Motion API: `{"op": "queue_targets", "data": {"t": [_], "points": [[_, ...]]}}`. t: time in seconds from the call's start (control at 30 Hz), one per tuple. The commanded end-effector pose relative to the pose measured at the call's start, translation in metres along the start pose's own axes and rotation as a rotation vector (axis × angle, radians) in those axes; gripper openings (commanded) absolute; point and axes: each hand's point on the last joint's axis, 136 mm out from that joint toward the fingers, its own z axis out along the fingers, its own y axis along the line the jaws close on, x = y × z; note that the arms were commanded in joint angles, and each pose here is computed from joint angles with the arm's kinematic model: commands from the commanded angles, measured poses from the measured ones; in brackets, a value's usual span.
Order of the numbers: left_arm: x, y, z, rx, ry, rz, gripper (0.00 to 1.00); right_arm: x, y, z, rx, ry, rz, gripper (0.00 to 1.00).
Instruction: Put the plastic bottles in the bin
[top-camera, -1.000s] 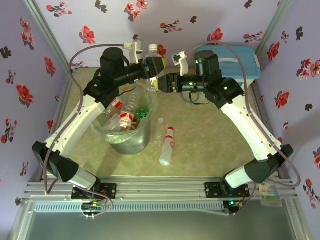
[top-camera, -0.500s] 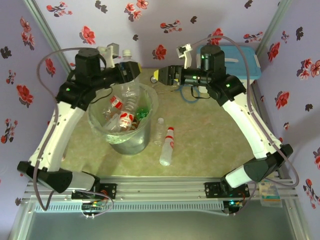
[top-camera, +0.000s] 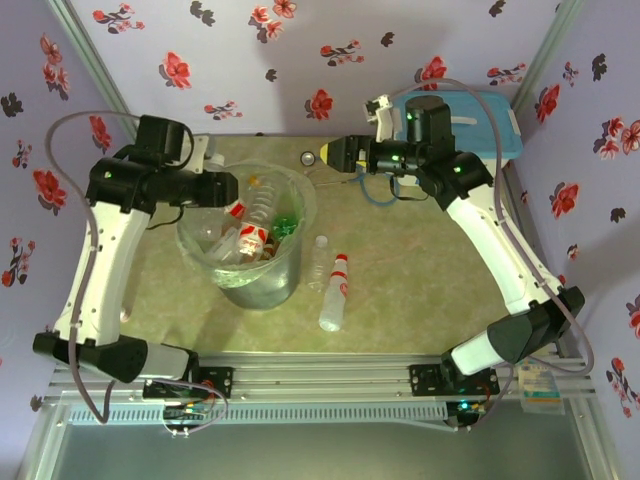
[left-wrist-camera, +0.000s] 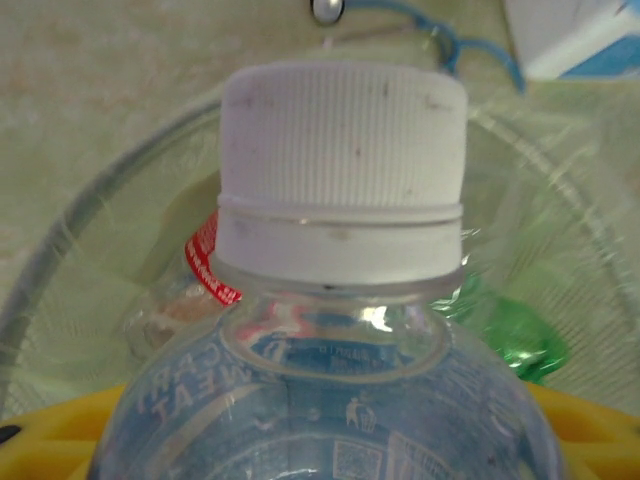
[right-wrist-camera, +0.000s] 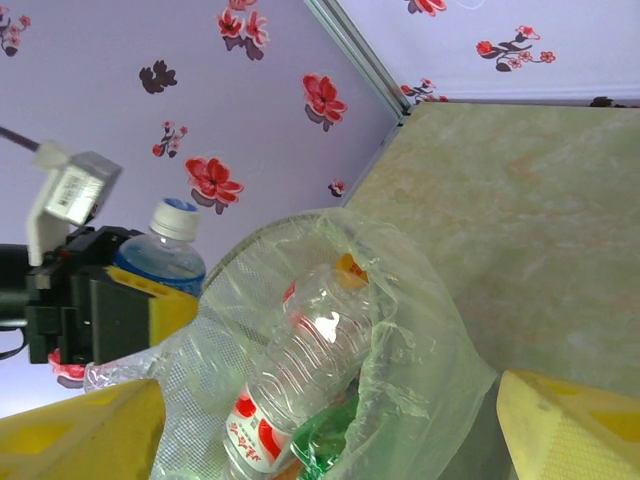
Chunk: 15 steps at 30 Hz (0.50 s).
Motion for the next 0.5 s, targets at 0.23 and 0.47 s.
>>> {"op": "queue_targets", "data": {"t": [0.23,0.47], "points": [[-0.007,0.002,-0.005,-0.013,0.021,0.059,0.87,0.008,-0.012,-0.006,0.05,0.009,-0.005,0.86],[0.005,0.004,-0.004,-0.012,0.036,0.026,0.63,0.012,-0.018,-0.002,0.057,0.019,0.003,0.86]]}}
